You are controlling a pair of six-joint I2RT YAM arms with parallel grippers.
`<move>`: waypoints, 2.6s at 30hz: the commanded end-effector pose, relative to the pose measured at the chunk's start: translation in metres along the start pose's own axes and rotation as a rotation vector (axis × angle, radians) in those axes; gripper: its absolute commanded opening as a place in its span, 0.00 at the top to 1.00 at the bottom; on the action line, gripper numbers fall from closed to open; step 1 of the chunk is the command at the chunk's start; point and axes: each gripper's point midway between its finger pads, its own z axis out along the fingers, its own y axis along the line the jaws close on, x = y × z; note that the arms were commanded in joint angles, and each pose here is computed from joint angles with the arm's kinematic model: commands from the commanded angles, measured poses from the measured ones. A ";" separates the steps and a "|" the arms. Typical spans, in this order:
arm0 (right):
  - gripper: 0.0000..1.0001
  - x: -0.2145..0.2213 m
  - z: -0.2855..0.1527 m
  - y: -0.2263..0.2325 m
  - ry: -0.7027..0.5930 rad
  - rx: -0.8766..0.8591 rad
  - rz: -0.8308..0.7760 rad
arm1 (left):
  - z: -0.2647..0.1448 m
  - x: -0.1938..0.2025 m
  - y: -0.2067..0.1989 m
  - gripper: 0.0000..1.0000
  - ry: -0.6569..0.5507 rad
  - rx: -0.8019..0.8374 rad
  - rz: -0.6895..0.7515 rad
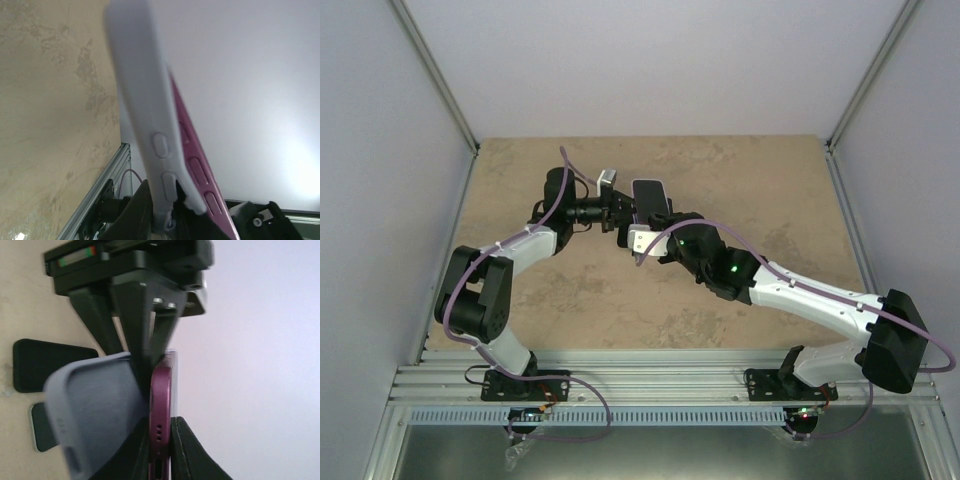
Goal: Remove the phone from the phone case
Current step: Remove the phone case from the phone, then place the phone at the center of the board.
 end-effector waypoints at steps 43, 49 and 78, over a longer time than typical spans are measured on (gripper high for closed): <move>1.00 0.043 -0.020 -0.060 -0.084 -0.113 0.316 | -0.034 -0.026 0.031 1.00 -0.053 -0.156 0.133; 0.99 0.081 -0.010 -0.042 -0.073 -0.129 0.303 | -0.048 -0.036 0.024 1.00 -0.101 -0.163 0.157; 1.00 0.163 0.059 0.048 0.058 -0.117 0.000 | -0.060 -0.042 0.019 1.00 -0.153 -0.181 0.185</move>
